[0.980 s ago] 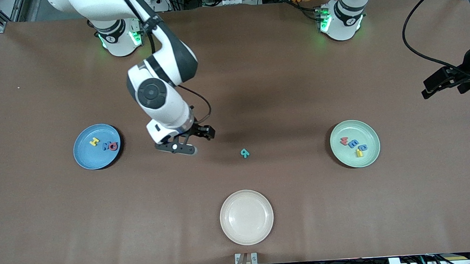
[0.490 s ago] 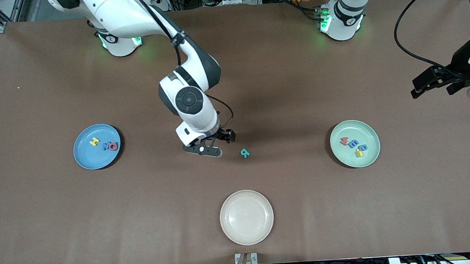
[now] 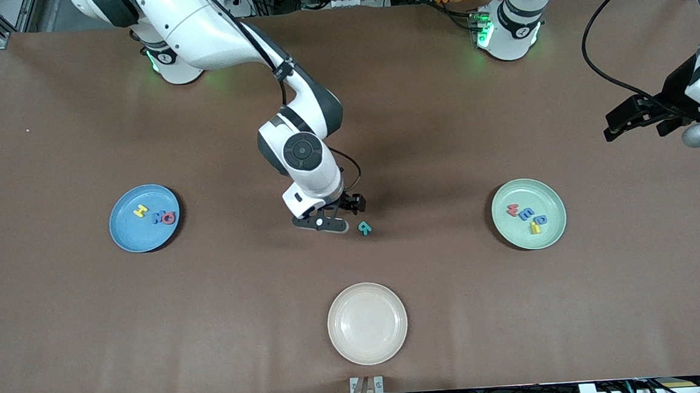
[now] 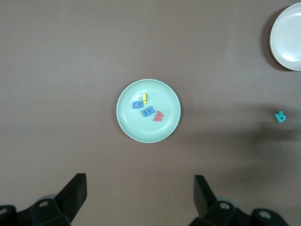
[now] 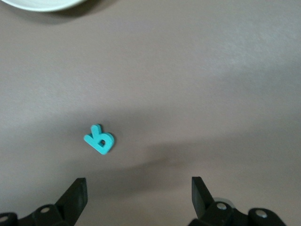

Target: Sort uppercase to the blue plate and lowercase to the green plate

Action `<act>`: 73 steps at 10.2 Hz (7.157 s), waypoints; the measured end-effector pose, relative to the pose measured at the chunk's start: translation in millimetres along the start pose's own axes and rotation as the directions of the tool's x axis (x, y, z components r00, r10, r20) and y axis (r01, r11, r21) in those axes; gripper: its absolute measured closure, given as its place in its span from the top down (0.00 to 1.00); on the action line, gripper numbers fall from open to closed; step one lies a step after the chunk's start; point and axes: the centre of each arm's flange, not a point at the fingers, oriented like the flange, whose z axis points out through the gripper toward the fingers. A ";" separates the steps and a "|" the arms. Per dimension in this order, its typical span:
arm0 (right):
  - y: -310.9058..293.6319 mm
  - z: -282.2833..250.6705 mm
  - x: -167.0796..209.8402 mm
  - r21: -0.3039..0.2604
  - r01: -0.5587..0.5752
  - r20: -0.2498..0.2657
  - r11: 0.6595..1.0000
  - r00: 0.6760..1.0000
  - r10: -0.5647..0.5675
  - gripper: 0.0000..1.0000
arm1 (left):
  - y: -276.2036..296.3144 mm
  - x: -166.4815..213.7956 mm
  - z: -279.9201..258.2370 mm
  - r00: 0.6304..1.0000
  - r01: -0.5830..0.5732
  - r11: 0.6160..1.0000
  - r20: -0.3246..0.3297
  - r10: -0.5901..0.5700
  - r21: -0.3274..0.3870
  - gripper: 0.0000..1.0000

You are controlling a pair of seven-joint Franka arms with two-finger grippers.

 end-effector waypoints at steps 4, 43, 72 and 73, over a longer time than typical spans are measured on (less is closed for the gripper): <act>-12.9 35.3 7.2 0.000 0.006 0.004 1.000 1.000 -0.006 0.93 | -1.5 -0.2 -0.8 1.000 0.005 1.000 0.000 -0.005 0.000 1.00; -64.1 -17.1 29.3 -0.050 0.544 -0.202 0.838 0.816 -0.542 0.94 | -22.9 -11.3 -21.3 0.998 0.063 0.998 -0.013 -0.063 0.005 1.00; -2.1 97.9 -40.8 -0.086 0.799 -0.448 0.596 0.503 -0.739 0.69 | -21.9 -11.4 -21.3 0.998 0.063 0.998 -0.012 -0.063 -0.005 1.00; -2.4 97.3 -40.7 -0.084 0.799 -0.453 0.595 0.501 -0.737 0.61 | -21.9 -11.4 -21.3 0.998 0.063 0.998 -0.012 -0.063 -0.005 1.00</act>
